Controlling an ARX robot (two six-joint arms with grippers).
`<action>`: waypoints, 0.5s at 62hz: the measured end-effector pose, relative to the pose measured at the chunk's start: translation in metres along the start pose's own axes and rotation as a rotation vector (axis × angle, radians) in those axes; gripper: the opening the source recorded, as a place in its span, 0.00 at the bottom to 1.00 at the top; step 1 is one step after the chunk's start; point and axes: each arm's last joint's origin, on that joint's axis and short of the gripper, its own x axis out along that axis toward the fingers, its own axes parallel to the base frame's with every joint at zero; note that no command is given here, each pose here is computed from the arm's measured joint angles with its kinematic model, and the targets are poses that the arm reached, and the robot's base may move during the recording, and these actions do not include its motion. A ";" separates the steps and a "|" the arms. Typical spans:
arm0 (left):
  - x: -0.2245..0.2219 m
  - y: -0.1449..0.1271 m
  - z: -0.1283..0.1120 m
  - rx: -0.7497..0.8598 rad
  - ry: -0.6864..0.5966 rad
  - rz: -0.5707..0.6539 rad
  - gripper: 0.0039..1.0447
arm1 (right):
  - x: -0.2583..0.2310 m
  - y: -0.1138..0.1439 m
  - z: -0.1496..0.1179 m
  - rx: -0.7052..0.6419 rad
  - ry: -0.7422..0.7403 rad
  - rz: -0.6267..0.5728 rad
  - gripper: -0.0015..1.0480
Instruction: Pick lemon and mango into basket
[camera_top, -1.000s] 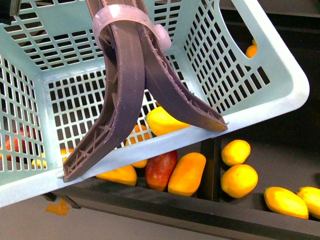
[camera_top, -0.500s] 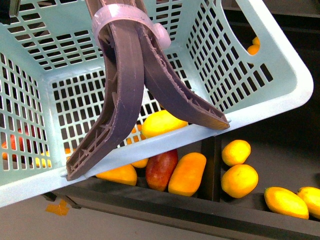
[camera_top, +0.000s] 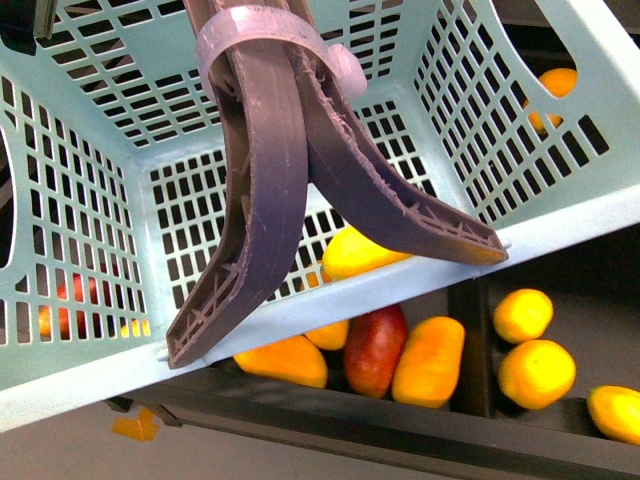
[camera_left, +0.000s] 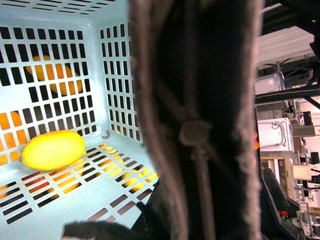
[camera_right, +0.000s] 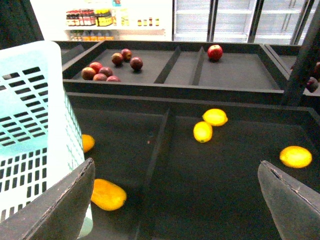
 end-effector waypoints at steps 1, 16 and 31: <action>0.000 0.000 0.000 0.002 -0.001 0.000 0.04 | 0.000 0.000 0.000 0.000 -0.001 0.000 0.92; 0.000 0.001 0.002 0.003 -0.021 0.015 0.04 | 0.000 0.000 0.000 0.000 0.000 0.000 0.92; -0.001 0.001 0.002 0.000 -0.015 0.008 0.04 | 0.000 0.000 -0.001 0.000 0.003 0.002 0.92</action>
